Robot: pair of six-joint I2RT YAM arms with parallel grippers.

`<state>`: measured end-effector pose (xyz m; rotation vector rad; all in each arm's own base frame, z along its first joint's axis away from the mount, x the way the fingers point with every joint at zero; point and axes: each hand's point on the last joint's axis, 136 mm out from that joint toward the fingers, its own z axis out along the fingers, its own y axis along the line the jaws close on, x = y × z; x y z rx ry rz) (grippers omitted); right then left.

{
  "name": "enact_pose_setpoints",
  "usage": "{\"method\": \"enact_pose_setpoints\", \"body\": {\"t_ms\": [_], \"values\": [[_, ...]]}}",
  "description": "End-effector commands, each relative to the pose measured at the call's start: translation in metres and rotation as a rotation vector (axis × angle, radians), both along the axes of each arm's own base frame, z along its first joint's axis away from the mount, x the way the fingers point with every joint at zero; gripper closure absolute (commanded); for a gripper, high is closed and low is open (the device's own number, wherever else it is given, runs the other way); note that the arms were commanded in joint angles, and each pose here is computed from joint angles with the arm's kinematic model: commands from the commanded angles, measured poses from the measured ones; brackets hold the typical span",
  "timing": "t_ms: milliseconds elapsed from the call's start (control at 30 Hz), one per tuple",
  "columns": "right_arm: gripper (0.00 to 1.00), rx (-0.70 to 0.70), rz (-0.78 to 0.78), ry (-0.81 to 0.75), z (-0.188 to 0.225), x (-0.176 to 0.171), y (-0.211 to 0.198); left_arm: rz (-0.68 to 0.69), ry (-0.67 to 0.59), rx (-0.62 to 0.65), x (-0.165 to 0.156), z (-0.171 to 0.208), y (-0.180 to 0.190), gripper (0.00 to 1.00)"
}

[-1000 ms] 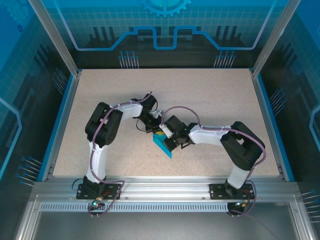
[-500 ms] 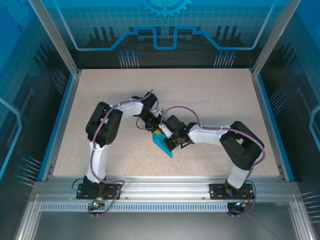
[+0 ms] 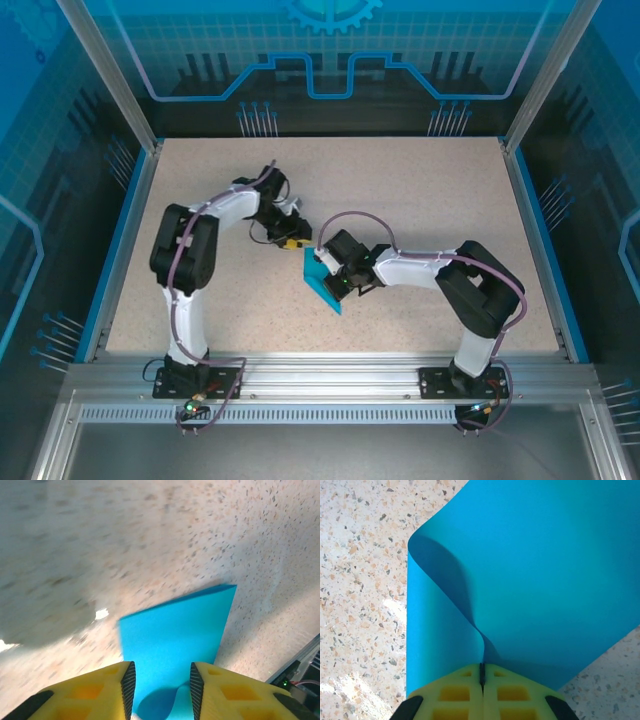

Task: Fold a paper plane with a square sheet of paper (fold left side to right side)
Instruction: Third fold the triangle at the center of the table.

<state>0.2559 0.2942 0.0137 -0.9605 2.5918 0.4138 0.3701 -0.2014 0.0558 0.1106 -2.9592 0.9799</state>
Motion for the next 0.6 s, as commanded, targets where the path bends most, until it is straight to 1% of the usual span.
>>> {"method": "enact_pose_setpoints", "body": {"t_ms": [0,67,133,200,267,367,433,567], "values": [[1.0,-0.097,0.045,0.124,-0.029,-0.032,-0.017,0.029,-0.048,-0.031,-0.009,0.022,0.016,0.68],[1.0,-0.098,0.043,0.125,-0.029,-0.032,-0.017,0.04,-0.066,-0.05,-0.022,0.028,0.017,0.73],[1.0,-0.095,0.044,0.125,-0.029,-0.032,-0.016,0.049,-0.06,-0.1,-0.035,0.029,0.011,0.77],[1.0,-0.093,0.044,0.128,-0.029,-0.032,-0.015,0.037,-0.062,-0.142,-0.049,0.03,-0.002,0.79],[1.0,-0.095,0.045,0.13,-0.029,-0.033,-0.016,-0.002,-0.055,-0.155,-0.064,0.03,-0.018,0.8],[1.0,-0.095,0.046,0.131,-0.029,-0.033,-0.016,-0.032,-0.049,-0.178,-0.077,0.029,-0.041,0.82],[1.0,-0.096,0.045,0.134,-0.03,-0.034,-0.016,-0.037,-0.037,-0.17,-0.082,0.024,-0.047,0.82],[1.0,-0.099,0.047,0.135,-0.031,-0.033,-0.016,-0.034,0.011,-0.14,-0.088,0.006,-0.047,0.85]]}}
